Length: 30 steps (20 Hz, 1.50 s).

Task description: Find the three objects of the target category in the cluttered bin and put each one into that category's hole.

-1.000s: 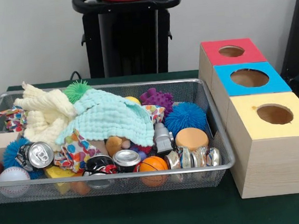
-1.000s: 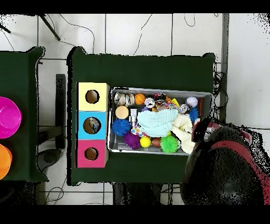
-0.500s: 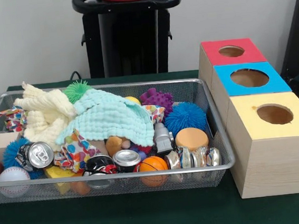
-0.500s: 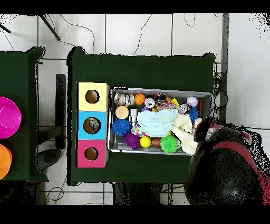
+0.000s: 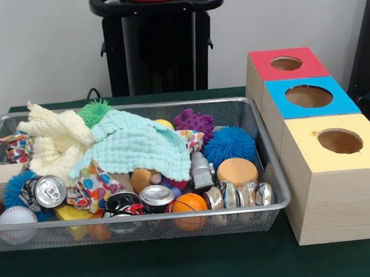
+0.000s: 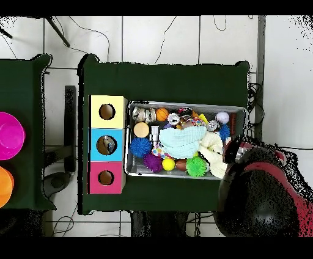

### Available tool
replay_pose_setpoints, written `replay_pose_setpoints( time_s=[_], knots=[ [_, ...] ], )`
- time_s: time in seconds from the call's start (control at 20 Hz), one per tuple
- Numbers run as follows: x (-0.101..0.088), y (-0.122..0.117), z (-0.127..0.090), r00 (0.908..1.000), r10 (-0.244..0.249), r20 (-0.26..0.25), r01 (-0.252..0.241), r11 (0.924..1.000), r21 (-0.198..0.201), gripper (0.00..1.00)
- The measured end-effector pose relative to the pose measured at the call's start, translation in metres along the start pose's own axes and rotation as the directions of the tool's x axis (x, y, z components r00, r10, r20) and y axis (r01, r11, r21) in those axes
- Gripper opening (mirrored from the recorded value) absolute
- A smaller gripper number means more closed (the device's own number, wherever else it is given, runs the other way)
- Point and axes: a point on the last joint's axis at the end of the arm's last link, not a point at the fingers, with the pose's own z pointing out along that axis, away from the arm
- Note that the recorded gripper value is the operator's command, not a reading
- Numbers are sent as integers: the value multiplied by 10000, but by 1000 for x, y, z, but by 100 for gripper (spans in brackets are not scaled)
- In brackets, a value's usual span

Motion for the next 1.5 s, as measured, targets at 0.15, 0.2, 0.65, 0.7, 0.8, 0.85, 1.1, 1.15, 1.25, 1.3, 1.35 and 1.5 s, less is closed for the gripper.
replay_pose_setpoints(
  time_s=[0.15, 0.2, 0.65, 0.7, 0.8, 0.85, 1.1, 1.15, 1.25, 1.3, 1.35, 1.5],
  knots=[
    [-1, 0, 3, 10000, -23, -19, 22, 10000, -59, 100],
    [-2, 0, 4, 10000, -22, -15, 22, 10000, -72, 100],
    [-8, 8, 4, 9998, -170, 72, 172, 9996, -238, 100],
    [-8, 9, 4, 9998, -189, 82, 191, 9995, -255, 100],
    [-9, 11, 4, 9997, -210, 91, 212, 9994, -272, 100],
    [-9, 11, 4, 9997, -218, 96, 221, 9994, -281, 100],
    [-7, 11, 5, 9994, -351, 81, 353, 9992, -194, 100],
    [-6, 10, 6, 9991, -422, 72, 423, 9990, -146, 100],
    [-4, 9, 8, 9984, -567, 50, 567, 9984, -47, 100],
    [-3, 9, 8, 9979, -647, 41, 647, 9979, 4, 100],
    [-2, 10, 9, 9970, -776, 33, 775, 9970, 69, 100],
    [-1, 16, 8, 9946, -1039, 42, 1038, 9945, 137, 100]
  ],
)
